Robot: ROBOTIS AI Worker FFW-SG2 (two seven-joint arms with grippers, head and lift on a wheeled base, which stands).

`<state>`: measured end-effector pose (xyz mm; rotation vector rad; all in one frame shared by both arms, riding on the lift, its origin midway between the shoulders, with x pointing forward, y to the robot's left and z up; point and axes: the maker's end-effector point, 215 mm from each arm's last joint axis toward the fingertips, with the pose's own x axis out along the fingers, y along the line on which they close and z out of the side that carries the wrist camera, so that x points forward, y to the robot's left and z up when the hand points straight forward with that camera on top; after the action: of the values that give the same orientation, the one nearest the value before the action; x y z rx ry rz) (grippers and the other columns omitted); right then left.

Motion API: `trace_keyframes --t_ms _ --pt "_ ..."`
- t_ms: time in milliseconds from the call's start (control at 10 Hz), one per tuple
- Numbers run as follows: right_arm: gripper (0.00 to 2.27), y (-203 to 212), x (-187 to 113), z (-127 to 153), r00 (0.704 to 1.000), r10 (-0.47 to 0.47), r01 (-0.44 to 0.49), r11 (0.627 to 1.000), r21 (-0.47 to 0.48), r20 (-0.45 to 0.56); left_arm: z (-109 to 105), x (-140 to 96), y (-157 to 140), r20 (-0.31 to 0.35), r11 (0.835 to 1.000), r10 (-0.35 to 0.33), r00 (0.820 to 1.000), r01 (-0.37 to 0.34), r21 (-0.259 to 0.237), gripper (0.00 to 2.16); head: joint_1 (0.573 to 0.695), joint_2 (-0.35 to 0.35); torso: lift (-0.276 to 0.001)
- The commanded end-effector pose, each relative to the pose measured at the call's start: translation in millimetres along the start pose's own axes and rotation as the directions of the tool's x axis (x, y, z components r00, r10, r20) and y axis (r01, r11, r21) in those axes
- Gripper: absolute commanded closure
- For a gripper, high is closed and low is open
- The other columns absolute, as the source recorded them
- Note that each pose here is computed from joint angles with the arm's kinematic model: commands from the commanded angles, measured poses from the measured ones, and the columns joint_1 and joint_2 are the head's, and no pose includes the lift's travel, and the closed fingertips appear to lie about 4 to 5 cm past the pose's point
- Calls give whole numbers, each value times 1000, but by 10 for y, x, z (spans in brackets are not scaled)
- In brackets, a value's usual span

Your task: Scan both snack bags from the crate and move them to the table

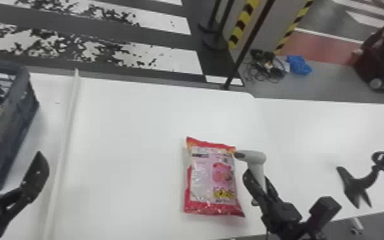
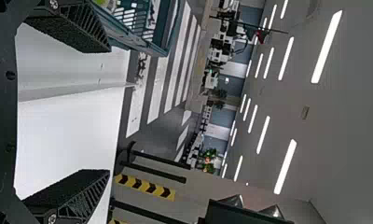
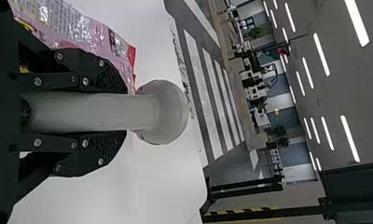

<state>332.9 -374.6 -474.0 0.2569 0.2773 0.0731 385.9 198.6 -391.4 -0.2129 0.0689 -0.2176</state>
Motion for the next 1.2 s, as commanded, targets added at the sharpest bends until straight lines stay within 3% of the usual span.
trace_keyframes --t_ms 0,200,400,900,1100 --pt "2250 318 122 -125 999 40 -40 999 -32 -24 3 -2 2 1 1000 -3 1000 3 2 70 695 -283 -87" --pt "2246 481 242 -190 999 38 -40 996 -81 -24 56 -35 43 17 1000 -1 1000 1 5 70 695 -227 -87" --pt "2250 365 266 -249 1000 2 -5 996 -84 -25 100 -67 105 30 1000 5 1000 -5 1 70 695 -189 -87" --pt "2250 256 289 -471 998 -24 19 997 -78 -63 93 -66 70 32 1000 1 999 0 -6 70 695 -201 -87" --pt "2246 210 271 -411 998 -30 27 997 -78 -48 110 -82 71 38 1000 3 999 -2 -6 70 695 -200 -87"
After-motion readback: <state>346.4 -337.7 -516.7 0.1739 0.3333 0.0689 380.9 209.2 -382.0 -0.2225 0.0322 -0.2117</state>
